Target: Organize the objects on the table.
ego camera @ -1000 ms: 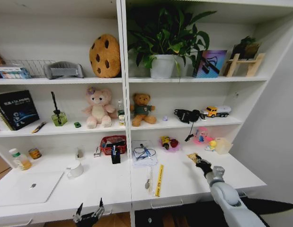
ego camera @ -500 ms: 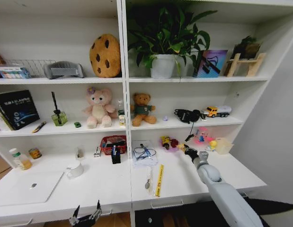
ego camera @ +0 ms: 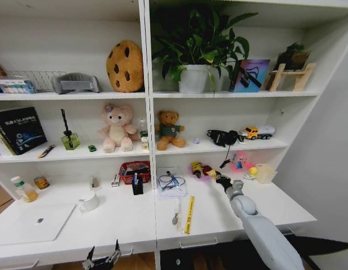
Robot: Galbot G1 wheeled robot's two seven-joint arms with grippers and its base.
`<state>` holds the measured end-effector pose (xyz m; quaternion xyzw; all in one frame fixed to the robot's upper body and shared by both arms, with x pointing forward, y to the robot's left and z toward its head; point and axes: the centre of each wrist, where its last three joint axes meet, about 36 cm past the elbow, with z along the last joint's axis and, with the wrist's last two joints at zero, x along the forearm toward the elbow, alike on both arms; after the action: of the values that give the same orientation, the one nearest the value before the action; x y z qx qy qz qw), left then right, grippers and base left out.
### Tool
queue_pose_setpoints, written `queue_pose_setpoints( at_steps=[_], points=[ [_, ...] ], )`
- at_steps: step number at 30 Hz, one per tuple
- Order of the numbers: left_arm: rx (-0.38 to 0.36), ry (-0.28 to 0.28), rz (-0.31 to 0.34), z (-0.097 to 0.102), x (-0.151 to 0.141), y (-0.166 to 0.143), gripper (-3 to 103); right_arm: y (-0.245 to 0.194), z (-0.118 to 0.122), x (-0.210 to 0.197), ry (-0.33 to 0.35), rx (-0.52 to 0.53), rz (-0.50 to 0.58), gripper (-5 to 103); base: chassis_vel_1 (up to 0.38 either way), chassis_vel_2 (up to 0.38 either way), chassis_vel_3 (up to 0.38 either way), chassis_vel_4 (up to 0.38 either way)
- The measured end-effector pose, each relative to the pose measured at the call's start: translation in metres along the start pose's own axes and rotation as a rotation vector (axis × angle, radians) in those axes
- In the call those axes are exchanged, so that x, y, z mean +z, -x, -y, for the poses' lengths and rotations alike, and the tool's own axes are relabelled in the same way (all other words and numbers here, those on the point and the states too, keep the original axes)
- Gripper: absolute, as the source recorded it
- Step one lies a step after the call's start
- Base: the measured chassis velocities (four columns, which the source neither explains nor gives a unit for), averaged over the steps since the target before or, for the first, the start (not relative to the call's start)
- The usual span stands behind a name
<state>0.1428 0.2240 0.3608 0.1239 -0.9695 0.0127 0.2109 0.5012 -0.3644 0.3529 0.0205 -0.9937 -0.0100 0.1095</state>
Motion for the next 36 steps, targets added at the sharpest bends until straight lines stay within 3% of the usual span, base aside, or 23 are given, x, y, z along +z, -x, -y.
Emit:
queue_pose_setpoints(
  at_steps=[20,36],
  points=[
    [0.016,0.001,-0.024,0.001,0.009,0.004,99,-0.003,-0.011,0.016,0.016,0.007,-0.028,0,-0.058,0.062,0.056,-0.055],
    [0.012,0.001,-0.044,-0.001,0.014,0.005,99,0.047,-0.019,0.035,0.036,0.022,-0.058,0,0.000,0.000,0.000,0.000]
  ],
)
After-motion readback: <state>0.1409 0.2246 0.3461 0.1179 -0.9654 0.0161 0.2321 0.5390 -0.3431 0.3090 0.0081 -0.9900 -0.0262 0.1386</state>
